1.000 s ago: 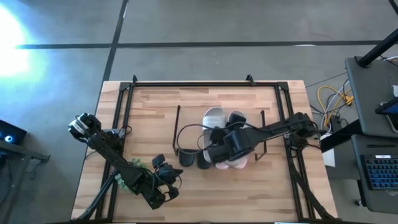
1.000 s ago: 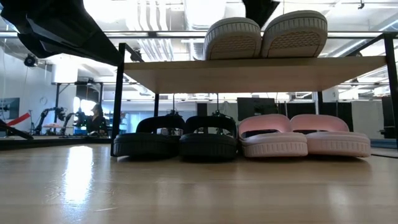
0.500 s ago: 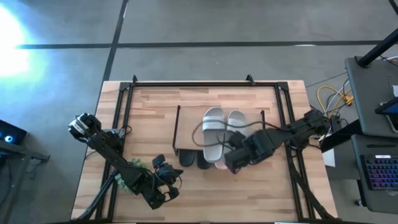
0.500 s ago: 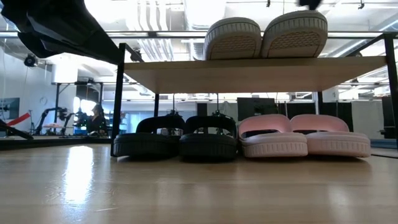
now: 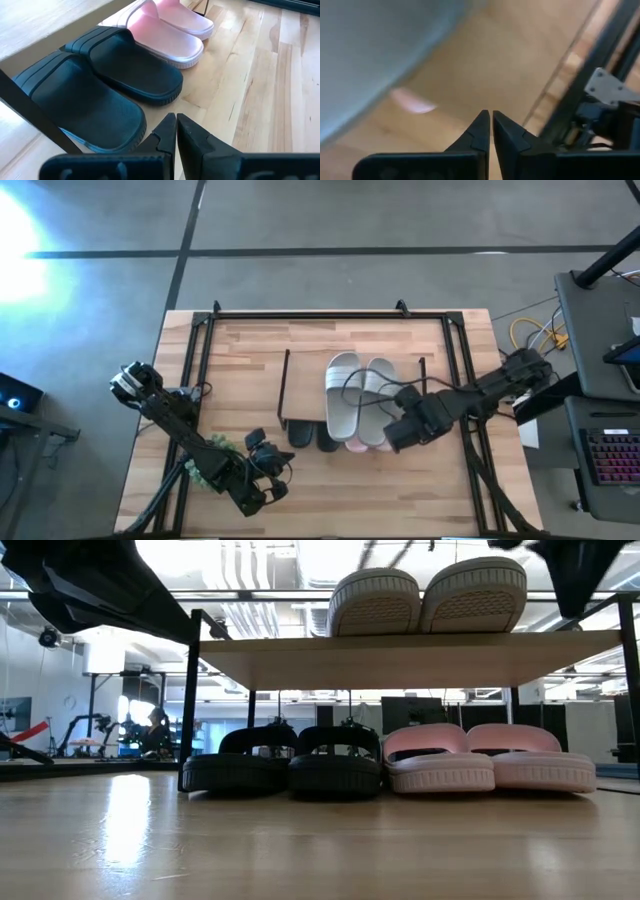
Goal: Pick and place slides into the shelf
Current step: Adjust gray slides
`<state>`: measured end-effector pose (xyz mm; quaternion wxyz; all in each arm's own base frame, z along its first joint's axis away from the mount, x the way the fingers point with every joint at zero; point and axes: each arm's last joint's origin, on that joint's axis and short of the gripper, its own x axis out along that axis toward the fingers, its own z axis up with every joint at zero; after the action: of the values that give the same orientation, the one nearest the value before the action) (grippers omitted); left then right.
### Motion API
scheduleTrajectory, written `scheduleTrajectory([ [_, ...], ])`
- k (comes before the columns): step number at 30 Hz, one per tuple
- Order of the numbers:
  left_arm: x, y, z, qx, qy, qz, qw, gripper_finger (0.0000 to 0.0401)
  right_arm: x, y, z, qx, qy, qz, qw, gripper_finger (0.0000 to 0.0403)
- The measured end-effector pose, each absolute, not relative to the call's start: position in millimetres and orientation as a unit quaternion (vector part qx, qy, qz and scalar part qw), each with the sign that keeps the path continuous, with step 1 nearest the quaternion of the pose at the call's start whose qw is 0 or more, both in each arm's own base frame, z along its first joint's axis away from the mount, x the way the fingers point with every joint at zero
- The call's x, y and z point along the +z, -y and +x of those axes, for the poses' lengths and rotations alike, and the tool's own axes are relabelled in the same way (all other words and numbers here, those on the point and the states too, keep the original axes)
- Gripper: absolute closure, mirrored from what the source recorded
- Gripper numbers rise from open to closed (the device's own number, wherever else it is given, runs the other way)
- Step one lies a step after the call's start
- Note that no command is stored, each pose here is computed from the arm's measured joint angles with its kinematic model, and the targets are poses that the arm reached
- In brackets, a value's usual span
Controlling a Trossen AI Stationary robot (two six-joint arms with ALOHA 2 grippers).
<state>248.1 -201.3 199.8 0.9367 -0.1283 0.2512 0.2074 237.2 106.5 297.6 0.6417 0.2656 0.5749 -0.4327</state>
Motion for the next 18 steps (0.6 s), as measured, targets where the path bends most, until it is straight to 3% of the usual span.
scheduleTrajectory([
  [5,200,201,248,0.208,-0.251,-0.128,0.937,0.0401,288,-93,228,-0.443,-0.574,0.261,0.637,0.0390],
  [18,200,201,248,0.207,-0.251,-0.128,0.937,0.0401,285,-78,248,-0.409,-0.534,0.279,0.685,0.0390],
])
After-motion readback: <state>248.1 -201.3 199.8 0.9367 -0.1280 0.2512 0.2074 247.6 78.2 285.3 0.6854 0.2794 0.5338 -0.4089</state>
